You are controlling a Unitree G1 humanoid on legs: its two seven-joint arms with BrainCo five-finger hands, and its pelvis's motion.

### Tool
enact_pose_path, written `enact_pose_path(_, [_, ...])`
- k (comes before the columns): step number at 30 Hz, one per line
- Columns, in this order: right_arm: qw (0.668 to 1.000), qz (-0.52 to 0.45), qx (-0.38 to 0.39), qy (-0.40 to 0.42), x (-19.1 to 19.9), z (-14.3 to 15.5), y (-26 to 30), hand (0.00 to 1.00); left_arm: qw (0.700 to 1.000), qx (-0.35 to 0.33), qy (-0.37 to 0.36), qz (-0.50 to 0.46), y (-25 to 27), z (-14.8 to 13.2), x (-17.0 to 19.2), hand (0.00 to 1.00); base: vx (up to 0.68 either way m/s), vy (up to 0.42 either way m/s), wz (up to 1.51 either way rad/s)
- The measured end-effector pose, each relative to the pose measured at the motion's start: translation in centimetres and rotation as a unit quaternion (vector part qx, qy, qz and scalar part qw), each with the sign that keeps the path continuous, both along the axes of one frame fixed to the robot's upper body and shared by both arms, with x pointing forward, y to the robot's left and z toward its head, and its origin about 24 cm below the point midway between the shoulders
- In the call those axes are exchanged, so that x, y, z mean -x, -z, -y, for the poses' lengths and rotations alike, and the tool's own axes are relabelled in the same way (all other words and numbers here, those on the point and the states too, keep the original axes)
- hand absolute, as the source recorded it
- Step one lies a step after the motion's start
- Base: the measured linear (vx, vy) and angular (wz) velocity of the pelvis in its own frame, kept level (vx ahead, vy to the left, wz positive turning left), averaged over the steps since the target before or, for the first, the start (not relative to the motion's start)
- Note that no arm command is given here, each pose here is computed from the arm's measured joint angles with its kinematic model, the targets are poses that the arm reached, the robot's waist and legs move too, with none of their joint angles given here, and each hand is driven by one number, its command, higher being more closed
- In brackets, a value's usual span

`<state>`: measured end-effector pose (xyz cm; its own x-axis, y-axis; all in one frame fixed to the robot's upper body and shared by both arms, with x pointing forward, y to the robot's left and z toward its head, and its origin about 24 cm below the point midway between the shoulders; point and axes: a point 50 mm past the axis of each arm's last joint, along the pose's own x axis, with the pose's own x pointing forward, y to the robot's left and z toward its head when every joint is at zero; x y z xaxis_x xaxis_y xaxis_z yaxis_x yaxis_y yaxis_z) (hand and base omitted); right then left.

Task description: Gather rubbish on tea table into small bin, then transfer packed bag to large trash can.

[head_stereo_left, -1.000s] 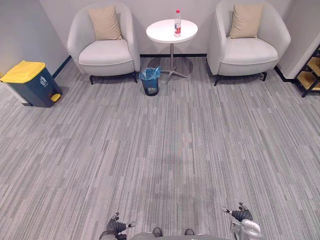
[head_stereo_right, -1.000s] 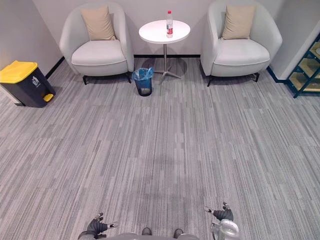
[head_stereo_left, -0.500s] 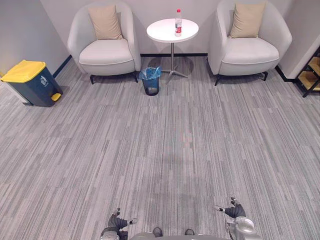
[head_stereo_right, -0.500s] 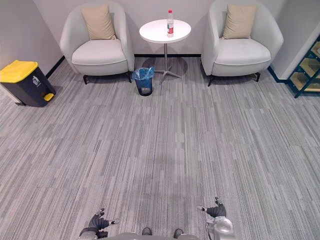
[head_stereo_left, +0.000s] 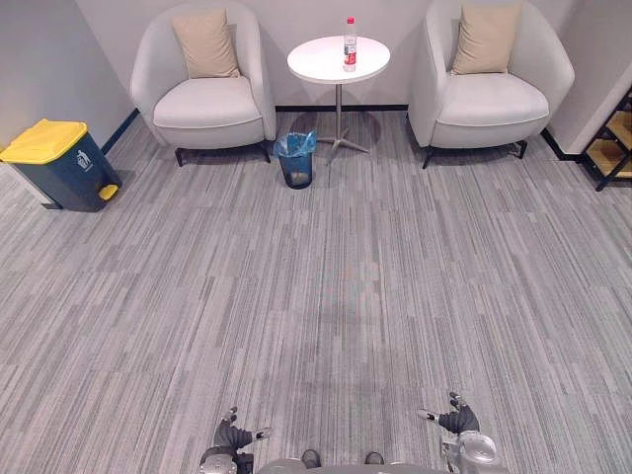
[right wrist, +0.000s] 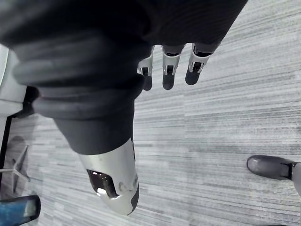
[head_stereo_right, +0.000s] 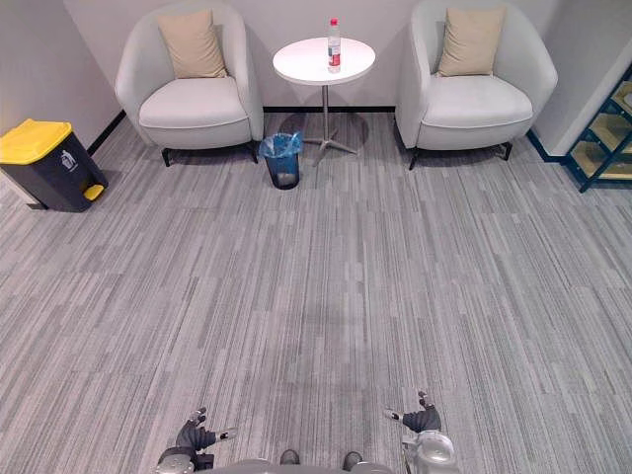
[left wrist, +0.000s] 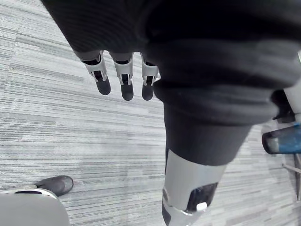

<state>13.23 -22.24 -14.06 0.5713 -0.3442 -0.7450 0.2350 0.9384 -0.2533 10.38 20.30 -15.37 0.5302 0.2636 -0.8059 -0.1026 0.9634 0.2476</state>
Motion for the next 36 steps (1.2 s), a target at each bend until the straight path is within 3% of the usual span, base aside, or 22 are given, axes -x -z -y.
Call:
enact_pose_path(17, [0.998, -0.004, 0.010, 0.055, 0.0, 1.1, -0.1, 0.00, 1.000, 0.001, -0.020, 0.018, -0.4, -0.7, -0.8, 0.00, 0.05, 0.027, -0.04])
enact_pose_path(30, [0.999, 0.017, 0.007, 0.050, -1.8, 0.8, -0.7, 0.00, 0.998, 0.008, -0.022, 0.063, -1.5, -0.5, -3.5, 0.00, 0.41, -0.256, 0.14])
enact_pose_path(36, [0.995, 0.044, -0.005, 0.090, -3.0, 0.9, -1.3, 0.00, 0.995, 0.026, -0.020, 0.096, -2.2, 0.9, -5.4, 0.00, 0.33, 0.013, -0.26])
